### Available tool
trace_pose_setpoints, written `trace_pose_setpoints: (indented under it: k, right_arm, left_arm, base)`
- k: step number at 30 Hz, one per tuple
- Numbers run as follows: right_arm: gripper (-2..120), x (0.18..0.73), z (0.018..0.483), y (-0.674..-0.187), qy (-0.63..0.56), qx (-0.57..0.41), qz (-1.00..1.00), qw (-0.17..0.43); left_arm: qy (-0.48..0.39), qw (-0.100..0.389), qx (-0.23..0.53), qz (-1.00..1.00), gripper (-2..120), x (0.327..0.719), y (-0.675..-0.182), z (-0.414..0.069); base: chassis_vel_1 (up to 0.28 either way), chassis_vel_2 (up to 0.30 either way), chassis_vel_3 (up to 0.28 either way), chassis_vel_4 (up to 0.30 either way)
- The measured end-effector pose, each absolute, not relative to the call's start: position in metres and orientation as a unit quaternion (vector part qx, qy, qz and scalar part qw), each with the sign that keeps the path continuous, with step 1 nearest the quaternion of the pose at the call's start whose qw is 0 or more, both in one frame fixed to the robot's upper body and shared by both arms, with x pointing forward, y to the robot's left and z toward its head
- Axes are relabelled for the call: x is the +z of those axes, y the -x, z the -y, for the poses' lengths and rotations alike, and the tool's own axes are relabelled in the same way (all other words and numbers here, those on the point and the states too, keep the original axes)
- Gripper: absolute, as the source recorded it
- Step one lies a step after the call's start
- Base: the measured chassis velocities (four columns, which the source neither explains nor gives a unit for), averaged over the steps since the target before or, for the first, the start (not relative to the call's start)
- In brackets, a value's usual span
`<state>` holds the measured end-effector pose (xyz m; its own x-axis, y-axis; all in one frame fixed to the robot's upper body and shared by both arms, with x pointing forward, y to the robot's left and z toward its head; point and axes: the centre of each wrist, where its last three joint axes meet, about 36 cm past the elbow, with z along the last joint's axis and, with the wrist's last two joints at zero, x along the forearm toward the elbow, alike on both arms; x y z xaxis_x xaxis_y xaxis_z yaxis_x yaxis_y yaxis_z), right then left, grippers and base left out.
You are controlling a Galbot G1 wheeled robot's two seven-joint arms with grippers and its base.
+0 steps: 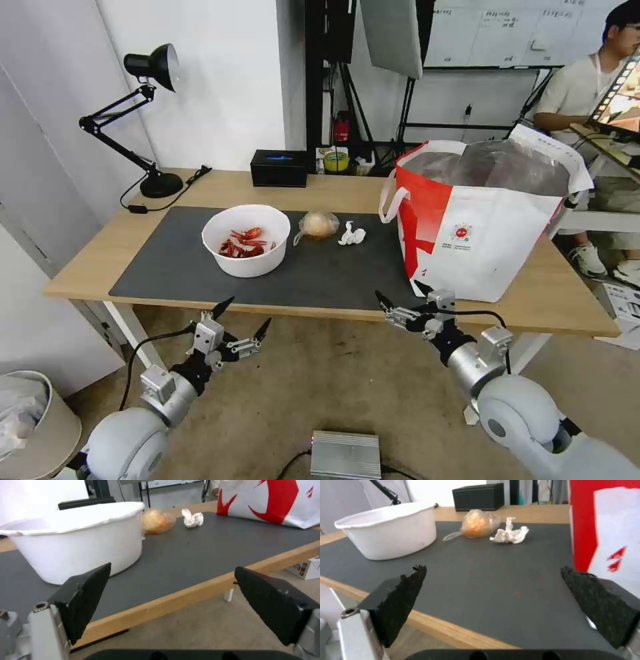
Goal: Pick up the trash from the table and place it into the takeout bag.
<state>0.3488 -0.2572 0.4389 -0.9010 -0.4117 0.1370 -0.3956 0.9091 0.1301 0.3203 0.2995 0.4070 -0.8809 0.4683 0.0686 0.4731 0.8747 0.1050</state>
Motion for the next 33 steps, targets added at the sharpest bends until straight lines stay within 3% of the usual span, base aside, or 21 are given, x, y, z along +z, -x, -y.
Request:
trace_pose_setpoints:
  k: [10,20,33]
  right_arm:
    - [100,0.45,0.216,-0.385,-0.203,-0.05,0.975,0.074]
    - [100,0.46,0.158,-0.438,-0.157,-0.019,0.977,0.145]
    - [100,0.483,0.099,-0.53,-0.08,0.018,0.981,0.178]
  left_arm:
    - [0.243,0.026,-0.054,0.968,100,0.402,-0.317,-0.296]
    - [0.238,0.029,-0.053,0.969,100,0.401,-0.313,-0.297]
    - [0.23,0.033,-0.055,0.971,100,0.397,-0.315,-0.3]
  base:
    - [0.0,0.0,0.0,0.0]
    - [0.0,0.0,0.0,0.0]
    - [0.0,0.0,0.0,0.0]
